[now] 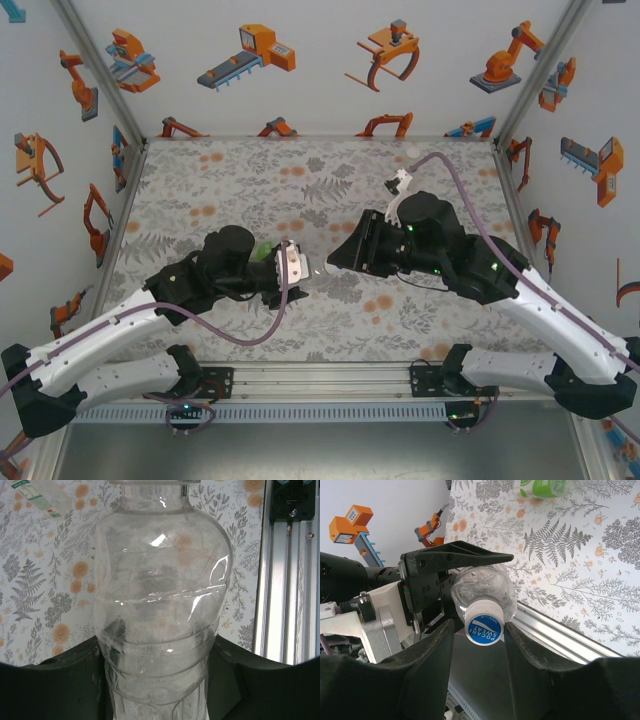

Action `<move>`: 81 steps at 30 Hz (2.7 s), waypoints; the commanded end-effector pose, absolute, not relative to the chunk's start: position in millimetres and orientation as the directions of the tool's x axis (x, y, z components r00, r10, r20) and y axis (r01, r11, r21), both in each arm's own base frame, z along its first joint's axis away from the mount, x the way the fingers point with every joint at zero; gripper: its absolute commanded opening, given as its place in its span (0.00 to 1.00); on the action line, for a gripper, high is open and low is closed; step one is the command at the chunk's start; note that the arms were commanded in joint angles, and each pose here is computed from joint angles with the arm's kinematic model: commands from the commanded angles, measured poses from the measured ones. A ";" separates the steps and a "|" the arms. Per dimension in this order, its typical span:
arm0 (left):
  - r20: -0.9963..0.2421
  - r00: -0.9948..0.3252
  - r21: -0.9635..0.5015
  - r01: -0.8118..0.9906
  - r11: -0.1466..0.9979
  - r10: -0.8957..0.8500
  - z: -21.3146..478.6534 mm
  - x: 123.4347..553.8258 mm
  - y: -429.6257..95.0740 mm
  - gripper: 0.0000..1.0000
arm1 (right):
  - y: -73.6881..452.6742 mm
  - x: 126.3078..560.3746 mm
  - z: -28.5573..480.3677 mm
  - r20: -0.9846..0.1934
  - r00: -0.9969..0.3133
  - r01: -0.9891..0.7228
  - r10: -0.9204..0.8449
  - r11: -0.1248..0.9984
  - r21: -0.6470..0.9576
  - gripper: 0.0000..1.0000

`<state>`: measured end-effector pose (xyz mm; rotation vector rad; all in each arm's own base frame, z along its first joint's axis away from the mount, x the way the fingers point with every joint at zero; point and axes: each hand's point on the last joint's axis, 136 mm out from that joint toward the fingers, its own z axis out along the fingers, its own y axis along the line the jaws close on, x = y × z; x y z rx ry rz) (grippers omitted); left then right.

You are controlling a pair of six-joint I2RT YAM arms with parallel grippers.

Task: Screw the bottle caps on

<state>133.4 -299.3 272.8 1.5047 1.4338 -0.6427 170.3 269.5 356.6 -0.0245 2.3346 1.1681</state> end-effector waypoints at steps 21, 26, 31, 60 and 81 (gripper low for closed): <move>-0.876 0.182 0.279 0.947 0.161 0.448 286.3 138.5 -298.8 0.72 | 268.7 190.6 342.7 -0.513 -0.827 -0.239 0.229 0.682 0.691 0.22; -0.875 0.153 0.268 0.943 0.197 0.459 285.0 140.2 -291.0 0.75 | 258.2 214.1 322.4 -0.557 -0.820 -0.245 0.131 0.800 0.548 0.20; -0.874 0.076 0.239 0.928 0.287 0.480 280.0 149.5 -280.3 0.75 | 244.8 252.0 305.6 -0.589 -0.808 -0.270 -0.014 0.897 0.350 0.18; -0.862 -0.491 -0.228 0.598 0.768 0.126 270.4 183.0 -212.8 0.78 | 204.7 516.3 230.1 -0.597 -0.779 -0.227 -0.189 0.974 -0.013 0.15; -0.830 -0.527 -0.227 0.618 0.753 0.182 259.6 179.3 -213.9 0.78 | 190.5 528.0 184.6 -0.538 -0.824 -0.197 -0.179 0.980 -0.025 0.51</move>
